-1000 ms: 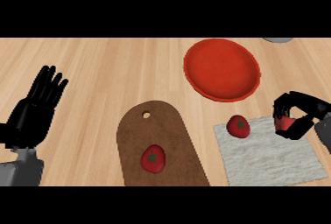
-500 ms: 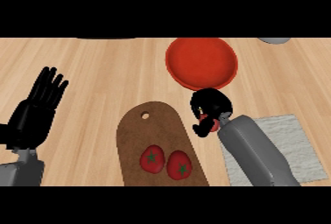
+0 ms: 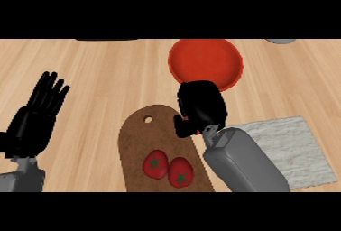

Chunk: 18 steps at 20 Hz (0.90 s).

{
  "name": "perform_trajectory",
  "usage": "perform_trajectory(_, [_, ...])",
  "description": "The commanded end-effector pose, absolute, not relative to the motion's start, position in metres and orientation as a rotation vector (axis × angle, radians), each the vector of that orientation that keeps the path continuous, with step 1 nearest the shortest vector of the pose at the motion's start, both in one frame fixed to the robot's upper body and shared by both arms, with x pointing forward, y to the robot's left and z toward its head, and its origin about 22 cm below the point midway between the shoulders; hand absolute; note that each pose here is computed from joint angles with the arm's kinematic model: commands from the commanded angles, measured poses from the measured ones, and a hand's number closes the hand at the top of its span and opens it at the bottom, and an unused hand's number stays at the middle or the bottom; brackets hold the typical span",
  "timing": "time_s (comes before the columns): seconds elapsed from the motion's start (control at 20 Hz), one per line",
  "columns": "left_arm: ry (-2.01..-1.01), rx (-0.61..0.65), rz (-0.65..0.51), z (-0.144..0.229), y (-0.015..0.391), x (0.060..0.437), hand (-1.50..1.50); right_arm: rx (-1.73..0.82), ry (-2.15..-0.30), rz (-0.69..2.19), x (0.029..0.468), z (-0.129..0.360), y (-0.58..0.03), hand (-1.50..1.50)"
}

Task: Pick the bell pepper from the placemat and place it in the bowl

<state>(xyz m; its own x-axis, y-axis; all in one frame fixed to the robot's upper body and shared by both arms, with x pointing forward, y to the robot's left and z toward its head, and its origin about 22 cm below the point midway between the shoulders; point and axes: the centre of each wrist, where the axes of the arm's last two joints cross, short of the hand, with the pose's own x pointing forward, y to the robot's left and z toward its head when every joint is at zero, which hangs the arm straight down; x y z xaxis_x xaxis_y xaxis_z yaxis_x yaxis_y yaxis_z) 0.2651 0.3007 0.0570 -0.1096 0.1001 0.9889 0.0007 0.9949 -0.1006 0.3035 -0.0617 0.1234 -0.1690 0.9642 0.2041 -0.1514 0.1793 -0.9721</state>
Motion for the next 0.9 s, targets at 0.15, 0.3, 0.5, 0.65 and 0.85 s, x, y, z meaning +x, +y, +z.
perform_trajectory(0.15, [-1.682,-0.071,0.079,0.058,0.307,0.265,0.0,-1.152,-1.357,0.983,0.28,0.199,-0.082,1.5])
perform_trajectory(0.3, [-1.69,-0.076,0.086,0.051,0.298,0.252,0.0,-1.169,-1.338,0.945,0.279,0.234,-0.099,1.5])
perform_trajectory(0.5, [-1.692,-0.089,0.06,0.07,0.3,0.278,0.0,-1.164,-1.352,0.831,0.316,0.235,-0.118,1.5])
perform_trajectory(0.65, [-1.697,-0.084,0.068,0.065,0.284,0.275,0.0,-1.195,-1.356,0.778,0.332,0.203,-0.133,1.5])
perform_trajectory(0.85, [-1.707,-0.105,0.06,0.059,0.292,0.279,0.0,-1.187,-1.371,0.676,0.379,0.232,-0.17,1.5])
